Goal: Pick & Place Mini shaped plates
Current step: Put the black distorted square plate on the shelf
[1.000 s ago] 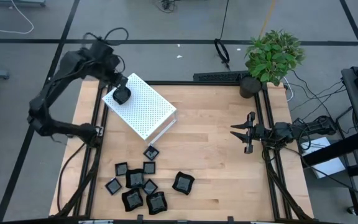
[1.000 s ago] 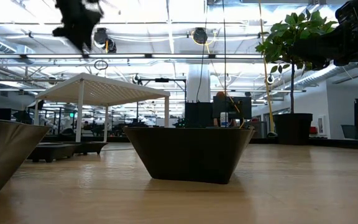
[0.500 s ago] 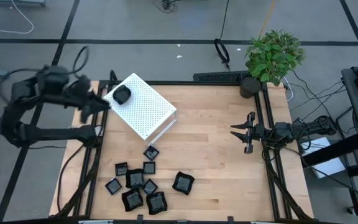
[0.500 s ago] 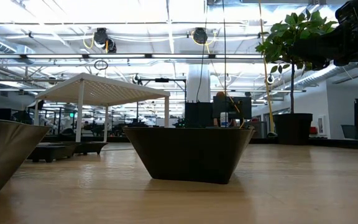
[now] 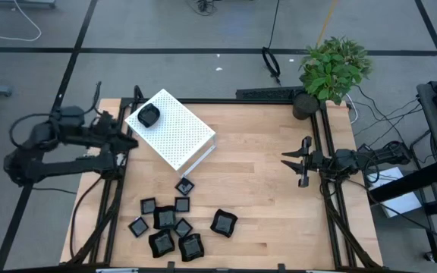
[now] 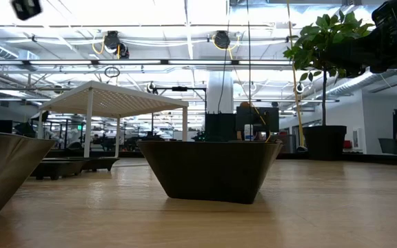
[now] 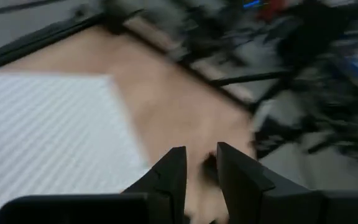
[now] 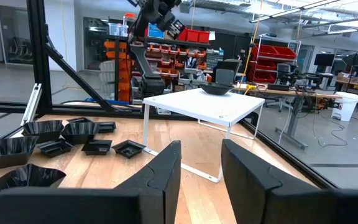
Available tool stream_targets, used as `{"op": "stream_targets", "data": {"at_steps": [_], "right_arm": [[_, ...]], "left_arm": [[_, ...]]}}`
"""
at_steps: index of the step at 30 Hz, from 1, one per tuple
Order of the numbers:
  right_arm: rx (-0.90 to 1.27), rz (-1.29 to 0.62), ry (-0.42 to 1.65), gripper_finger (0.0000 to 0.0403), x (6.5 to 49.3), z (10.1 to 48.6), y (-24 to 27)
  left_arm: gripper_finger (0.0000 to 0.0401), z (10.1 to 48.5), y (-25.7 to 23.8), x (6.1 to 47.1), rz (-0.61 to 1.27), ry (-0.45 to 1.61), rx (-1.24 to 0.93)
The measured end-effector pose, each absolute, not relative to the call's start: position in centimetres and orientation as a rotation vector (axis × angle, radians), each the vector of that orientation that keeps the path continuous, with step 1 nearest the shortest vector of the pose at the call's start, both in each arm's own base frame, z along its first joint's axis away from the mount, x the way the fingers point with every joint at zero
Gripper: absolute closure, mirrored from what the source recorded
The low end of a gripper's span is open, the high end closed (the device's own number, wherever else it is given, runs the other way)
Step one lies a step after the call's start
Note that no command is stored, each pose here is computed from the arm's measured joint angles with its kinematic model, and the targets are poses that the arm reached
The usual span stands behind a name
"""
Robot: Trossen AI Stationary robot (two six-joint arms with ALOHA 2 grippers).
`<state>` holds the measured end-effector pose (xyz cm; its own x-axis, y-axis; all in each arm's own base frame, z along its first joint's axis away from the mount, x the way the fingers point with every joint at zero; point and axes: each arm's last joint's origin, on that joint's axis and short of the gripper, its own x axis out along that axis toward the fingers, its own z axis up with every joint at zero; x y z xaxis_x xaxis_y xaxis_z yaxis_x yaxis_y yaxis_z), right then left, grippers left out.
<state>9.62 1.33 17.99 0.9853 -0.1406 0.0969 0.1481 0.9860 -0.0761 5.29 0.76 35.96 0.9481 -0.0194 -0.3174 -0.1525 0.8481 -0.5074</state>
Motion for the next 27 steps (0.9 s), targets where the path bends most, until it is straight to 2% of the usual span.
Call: {"op": "stream_targets", "data": {"at_steps": [5,8,16,21,27], "right_arm": [[-0.084,-0.145,-0.091,0.03,9.6,18.0,1.3],[-0.083,-0.145,-0.091,0.03,9.6,18.0,1.3],[-0.083,-0.145,-0.091,0.03,9.6,18.0,1.3],[-0.083,-0.145,-0.091,0.03,9.6,18.0,1.3],[-0.083,-0.145,-0.092,0.03,9.6,18.0,1.3]], "left_arm": [[0.0311,33.5,0.7,9.6,-0.433,0.107,-0.483],[0.0311,31.4,0.4,12.6,-0.589,0.016,-0.503],[0.0311,26.1,-3.2,18.7,-0.667,0.161,-0.396],[0.0311,25.6,-6.5,20.3,-0.693,0.049,-0.248],[0.0311,27.0,-10.8,21.9,-0.643,0.139,-0.229]]}}
